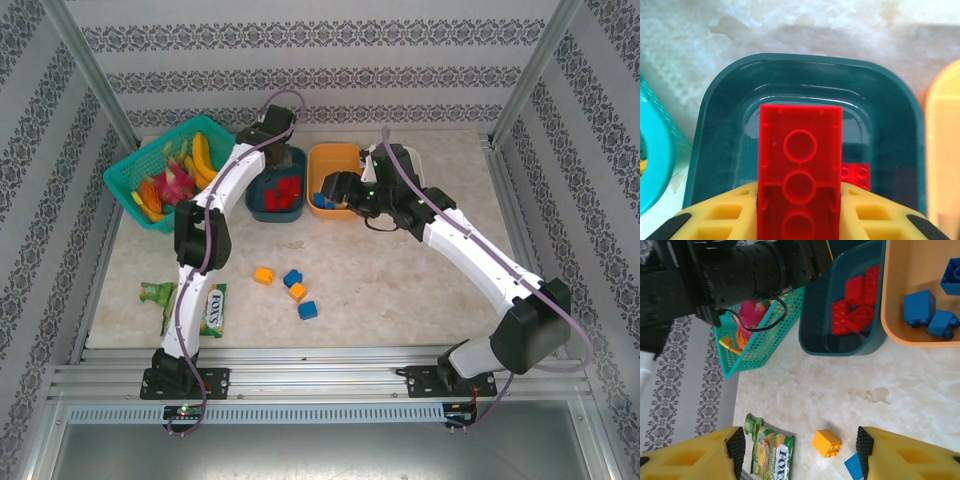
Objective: Sort the legos into containers by color
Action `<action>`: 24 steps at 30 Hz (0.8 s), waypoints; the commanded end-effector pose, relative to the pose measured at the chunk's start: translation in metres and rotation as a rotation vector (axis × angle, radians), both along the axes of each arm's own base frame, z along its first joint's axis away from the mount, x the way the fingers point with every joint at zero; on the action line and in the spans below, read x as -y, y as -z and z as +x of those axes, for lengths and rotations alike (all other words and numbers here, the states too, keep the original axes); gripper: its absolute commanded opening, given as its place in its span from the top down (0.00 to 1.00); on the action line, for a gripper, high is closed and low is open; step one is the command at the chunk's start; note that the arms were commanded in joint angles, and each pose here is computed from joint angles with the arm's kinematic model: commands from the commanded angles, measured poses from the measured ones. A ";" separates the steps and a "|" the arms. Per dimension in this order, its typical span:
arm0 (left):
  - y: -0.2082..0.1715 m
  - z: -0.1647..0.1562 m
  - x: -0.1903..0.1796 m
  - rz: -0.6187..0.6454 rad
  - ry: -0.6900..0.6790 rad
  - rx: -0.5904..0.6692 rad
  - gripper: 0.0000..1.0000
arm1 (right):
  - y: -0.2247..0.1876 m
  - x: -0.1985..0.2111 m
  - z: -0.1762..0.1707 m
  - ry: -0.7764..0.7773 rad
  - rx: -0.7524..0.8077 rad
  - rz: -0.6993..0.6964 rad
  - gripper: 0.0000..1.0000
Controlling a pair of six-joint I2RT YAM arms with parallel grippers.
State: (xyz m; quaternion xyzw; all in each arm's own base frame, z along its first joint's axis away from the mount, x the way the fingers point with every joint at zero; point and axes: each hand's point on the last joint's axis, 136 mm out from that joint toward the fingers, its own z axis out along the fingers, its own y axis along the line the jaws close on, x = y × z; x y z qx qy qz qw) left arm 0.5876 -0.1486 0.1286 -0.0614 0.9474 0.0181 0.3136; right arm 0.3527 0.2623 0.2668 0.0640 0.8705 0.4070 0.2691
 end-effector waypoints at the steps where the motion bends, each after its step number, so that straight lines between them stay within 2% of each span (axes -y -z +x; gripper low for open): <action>1: 0.008 0.003 -0.023 0.090 -0.054 -0.019 0.67 | -0.018 -0.003 0.011 0.008 0.034 0.050 0.37; 6: 0.028 0.005 -0.037 0.099 -0.096 -0.050 0.66 | -0.011 0.000 0.018 0.025 0.020 0.060 0.37; 19: 0.068 -0.005 -0.036 0.059 -0.100 -0.154 0.61 | 0.004 0.006 0.022 0.028 -0.026 0.066 0.37; 24: 0.063 -0.011 -0.032 0.026 -0.110 -0.168 0.50 | 0.010 0.009 0.021 0.032 -0.036 0.046 0.37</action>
